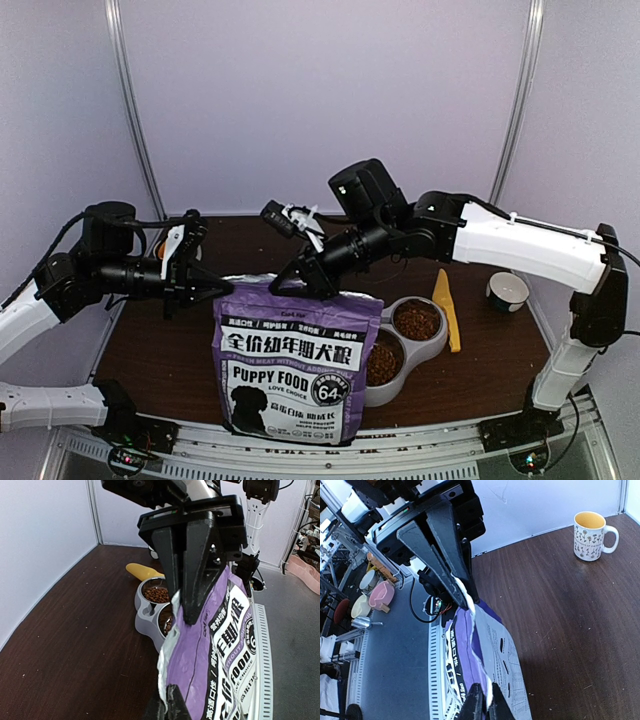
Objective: Serve the pet food
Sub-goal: Press the seal on the pet food bag.
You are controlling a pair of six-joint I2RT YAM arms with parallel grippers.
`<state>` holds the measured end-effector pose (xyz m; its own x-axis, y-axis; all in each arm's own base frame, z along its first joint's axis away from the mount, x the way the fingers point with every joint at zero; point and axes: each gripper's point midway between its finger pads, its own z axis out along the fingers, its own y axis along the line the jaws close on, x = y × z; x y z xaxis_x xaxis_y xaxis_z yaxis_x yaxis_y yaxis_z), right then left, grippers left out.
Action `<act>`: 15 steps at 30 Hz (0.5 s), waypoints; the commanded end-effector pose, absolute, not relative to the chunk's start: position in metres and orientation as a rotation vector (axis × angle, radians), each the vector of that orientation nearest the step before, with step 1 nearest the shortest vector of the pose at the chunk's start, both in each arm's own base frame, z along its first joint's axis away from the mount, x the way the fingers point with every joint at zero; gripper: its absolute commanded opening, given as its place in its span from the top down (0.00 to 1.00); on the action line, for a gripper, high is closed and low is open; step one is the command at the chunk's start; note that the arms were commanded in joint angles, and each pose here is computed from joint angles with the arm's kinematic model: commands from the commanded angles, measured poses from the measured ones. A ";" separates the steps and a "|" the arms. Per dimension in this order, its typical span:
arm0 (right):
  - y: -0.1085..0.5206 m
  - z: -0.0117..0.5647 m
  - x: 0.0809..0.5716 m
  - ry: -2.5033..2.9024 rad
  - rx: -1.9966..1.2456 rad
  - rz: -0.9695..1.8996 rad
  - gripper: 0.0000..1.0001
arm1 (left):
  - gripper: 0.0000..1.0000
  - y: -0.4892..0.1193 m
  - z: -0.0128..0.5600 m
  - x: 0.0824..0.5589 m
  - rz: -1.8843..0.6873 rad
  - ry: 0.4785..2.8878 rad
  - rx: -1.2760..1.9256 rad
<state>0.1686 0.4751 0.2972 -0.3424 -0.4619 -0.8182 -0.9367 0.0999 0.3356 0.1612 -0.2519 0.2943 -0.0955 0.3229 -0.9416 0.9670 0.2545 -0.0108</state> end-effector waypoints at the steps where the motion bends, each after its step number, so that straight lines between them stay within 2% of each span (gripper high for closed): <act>1: 0.485 0.303 0.166 1.823 -1.372 1.207 1.00 | 1.00 -0.256 0.337 0.165 -0.863 1.425 1.195; 6: 0.487 0.307 0.165 1.808 -1.370 1.225 1.00 | 1.00 -0.257 0.337 0.164 -0.867 1.424 1.196; 8: 0.490 0.307 0.163 1.807 -1.373 1.229 0.94 | 1.00 -0.257 0.337 0.164 -0.869 1.421 1.197; 11: 0.494 0.307 0.164 1.803 -1.372 1.235 0.91 | 1.00 -0.257 0.337 0.164 -0.873 1.421 1.198; 13: 0.497 0.306 0.164 1.805 -1.375 1.237 0.91 | 1.00 -0.257 0.337 0.163 -0.874 1.419 1.199; 15: 0.500 0.305 0.163 1.805 -1.383 1.239 0.97 | 1.00 -0.257 0.338 0.163 -0.874 1.419 1.199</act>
